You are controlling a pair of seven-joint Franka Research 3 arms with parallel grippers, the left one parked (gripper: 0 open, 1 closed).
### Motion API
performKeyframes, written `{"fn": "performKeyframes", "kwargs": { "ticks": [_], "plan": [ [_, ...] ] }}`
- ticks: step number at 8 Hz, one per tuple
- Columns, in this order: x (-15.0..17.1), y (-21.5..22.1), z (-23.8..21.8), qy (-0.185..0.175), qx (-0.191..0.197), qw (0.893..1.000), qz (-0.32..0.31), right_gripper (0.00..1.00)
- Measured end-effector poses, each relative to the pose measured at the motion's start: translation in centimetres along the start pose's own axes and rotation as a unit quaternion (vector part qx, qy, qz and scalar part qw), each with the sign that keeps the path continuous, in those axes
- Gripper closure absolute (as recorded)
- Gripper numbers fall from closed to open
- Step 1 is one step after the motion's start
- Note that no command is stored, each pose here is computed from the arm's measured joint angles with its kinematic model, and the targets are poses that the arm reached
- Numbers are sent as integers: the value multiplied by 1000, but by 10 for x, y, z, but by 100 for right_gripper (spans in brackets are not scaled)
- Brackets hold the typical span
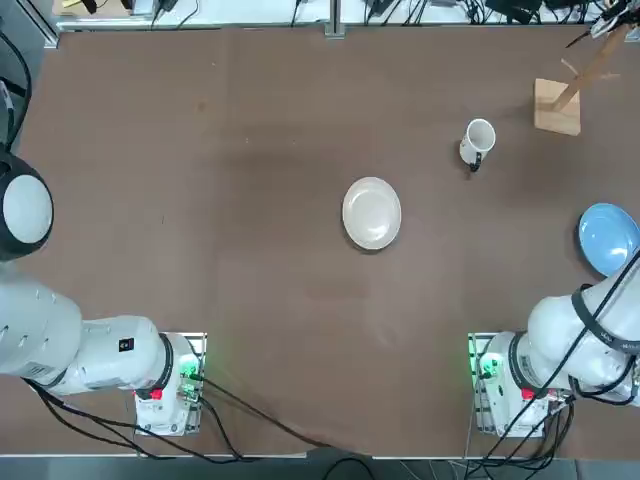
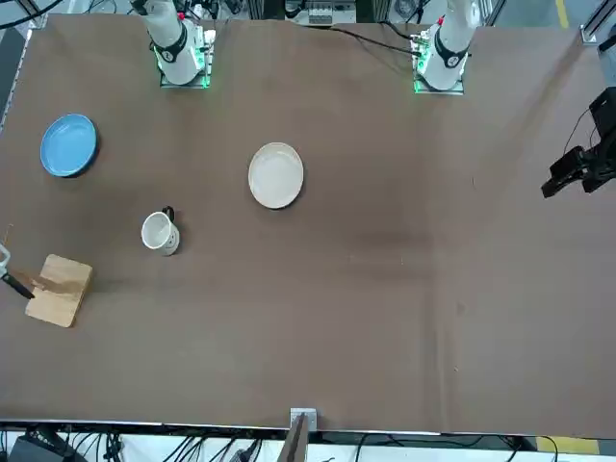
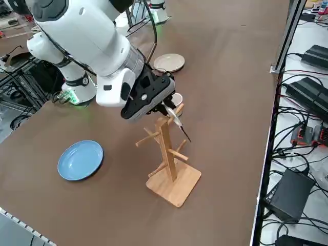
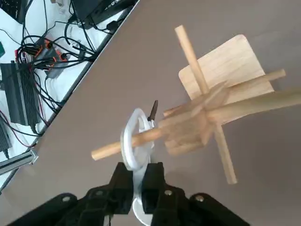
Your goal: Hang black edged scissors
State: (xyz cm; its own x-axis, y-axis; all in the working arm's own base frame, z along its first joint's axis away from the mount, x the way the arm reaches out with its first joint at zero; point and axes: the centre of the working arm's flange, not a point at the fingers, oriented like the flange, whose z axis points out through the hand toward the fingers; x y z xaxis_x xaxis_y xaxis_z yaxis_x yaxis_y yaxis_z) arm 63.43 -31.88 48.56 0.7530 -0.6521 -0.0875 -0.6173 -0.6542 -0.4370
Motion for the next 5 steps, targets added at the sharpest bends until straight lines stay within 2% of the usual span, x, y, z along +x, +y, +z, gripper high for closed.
{"fn": "performKeyframes", "kwargs": {
  "ticks": [5],
  "plan": [
    [5, 14, 4, -3, -6, 1000, 3, 87]
  ]
}}
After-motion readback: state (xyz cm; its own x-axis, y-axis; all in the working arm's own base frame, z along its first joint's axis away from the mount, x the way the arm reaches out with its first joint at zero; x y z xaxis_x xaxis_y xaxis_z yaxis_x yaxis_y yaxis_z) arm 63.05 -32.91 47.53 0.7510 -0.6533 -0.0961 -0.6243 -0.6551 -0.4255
